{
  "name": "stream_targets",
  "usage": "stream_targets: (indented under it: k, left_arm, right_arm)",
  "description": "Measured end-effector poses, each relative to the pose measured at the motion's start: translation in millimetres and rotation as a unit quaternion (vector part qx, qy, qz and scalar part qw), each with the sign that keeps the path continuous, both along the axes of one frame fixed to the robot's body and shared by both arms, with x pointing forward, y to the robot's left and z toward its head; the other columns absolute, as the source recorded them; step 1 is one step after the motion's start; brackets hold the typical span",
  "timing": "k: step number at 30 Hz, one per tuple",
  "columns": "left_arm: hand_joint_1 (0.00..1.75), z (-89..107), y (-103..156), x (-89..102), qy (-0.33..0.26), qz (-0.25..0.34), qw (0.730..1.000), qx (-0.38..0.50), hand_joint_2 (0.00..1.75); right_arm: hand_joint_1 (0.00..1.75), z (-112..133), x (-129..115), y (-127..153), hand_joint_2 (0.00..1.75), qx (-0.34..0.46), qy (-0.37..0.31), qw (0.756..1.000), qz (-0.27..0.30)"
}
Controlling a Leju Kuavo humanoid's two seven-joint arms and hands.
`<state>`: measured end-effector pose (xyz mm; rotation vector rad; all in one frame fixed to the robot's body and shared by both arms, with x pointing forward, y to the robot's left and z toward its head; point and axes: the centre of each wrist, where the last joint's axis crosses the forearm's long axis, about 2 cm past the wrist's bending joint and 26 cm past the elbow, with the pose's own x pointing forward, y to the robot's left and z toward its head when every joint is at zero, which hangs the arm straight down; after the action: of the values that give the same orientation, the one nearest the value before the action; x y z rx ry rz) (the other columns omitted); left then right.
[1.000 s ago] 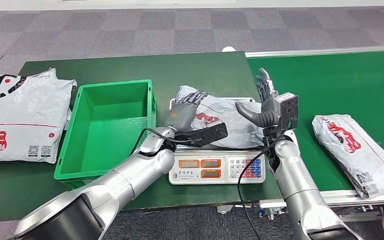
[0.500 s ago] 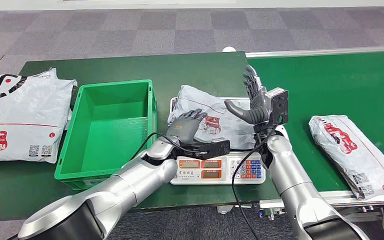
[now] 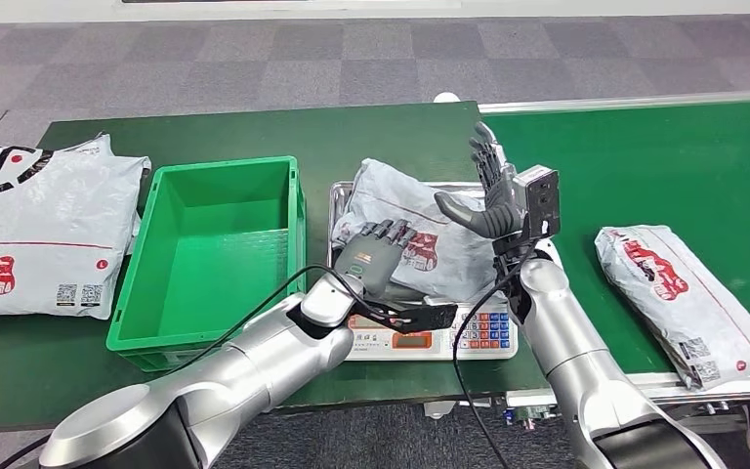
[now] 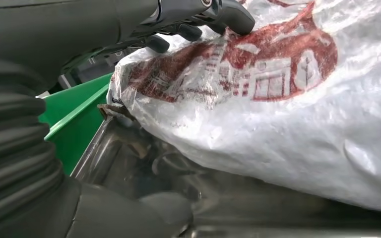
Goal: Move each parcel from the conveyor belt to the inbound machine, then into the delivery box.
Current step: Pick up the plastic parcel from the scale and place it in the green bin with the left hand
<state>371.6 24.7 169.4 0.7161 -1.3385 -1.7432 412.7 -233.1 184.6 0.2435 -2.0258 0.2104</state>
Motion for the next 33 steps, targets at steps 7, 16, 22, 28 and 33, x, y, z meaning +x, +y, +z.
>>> stream_targets:
  k: [7, 16, 22, 28, 33]
  left_arm:
    - [1.75, -5.1, 0, -3.1, 0.004, -0.007, 1.000, 0.007, 1.75]
    - [1.75, -7.4, 3, -2.2, 0.005, -0.007, 1.000, 0.005, 1.75]
    - [1.75, -7.8, 5, -1.4, 0.002, -0.008, 1.000, -0.005, 1.75]
    - [1.75, -4.6, 7, 2.4, -0.009, 0.001, 0.999, -0.031, 1.75]
    - [1.75, 1.8, 11, 8.9, -0.036, 0.008, 0.997, -0.063, 1.75]
  right_arm:
    - [0.00, 2, 0, 0, 1.75, 0.000, -0.004, 1.000, 0.008]
    - [0.00, 3, 0, 0, 1.75, -0.001, -0.005, 1.000, 0.017]
    - [0.00, 5, 1, 0, 1.75, 0.000, -0.008, 1.000, 0.019]
    - [0.00, 3, 2, -3, 1.75, 0.001, -0.011, 1.000, 0.023]
    - [0.00, 1, 2, -4, 1.75, 0.000, -0.012, 1.000, 0.020]
